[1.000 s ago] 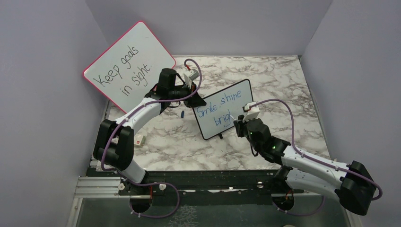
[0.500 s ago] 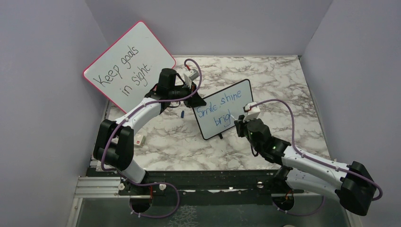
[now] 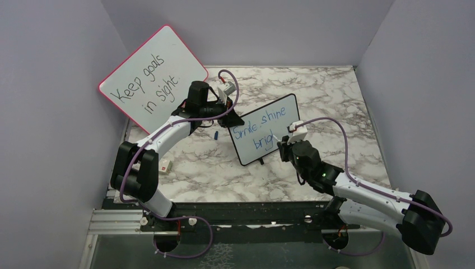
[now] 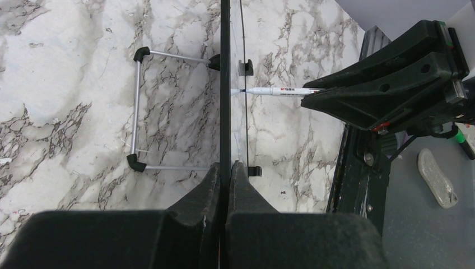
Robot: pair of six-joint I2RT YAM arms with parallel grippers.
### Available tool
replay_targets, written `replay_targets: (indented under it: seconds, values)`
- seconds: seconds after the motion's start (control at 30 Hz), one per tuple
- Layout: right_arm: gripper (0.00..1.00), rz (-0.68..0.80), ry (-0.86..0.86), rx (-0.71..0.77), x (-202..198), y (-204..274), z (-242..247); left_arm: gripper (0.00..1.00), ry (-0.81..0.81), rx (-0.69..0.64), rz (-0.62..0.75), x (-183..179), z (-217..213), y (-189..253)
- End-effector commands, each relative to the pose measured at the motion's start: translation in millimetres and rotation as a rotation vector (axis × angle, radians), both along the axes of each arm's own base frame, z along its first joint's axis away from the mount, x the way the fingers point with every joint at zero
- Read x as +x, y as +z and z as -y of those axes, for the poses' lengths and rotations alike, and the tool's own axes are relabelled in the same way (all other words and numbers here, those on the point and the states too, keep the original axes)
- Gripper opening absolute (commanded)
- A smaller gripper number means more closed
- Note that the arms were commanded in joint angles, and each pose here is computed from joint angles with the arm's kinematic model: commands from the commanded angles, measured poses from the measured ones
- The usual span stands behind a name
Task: Write a sentence on the whiteboard
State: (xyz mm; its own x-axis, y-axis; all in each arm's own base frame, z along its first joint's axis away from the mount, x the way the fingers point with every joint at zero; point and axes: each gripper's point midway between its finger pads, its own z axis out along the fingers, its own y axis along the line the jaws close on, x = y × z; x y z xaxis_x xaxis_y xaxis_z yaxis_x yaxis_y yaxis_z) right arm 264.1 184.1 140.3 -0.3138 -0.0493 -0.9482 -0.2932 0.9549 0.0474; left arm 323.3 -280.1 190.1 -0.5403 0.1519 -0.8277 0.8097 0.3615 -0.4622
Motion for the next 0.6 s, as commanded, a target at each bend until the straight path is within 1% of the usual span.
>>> replay_targets:
  seconds: [0.0, 0.23, 0.57]
  values:
    - [0.01, 0.050, -0.044, 0.024, 9, 12, 5, 0.00, 0.014, 0.075, 0.025, 5, -5, -20]
    - [0.00, 0.048, -0.067, 0.022, 10, 10, 10, 0.00, 0.015, 0.076, 0.025, 5, -5, -19]
    - [0.01, -0.013, -0.089, 0.004, 4, -2, 17, 0.00, 0.018, 0.075, 0.028, 5, -5, -18]
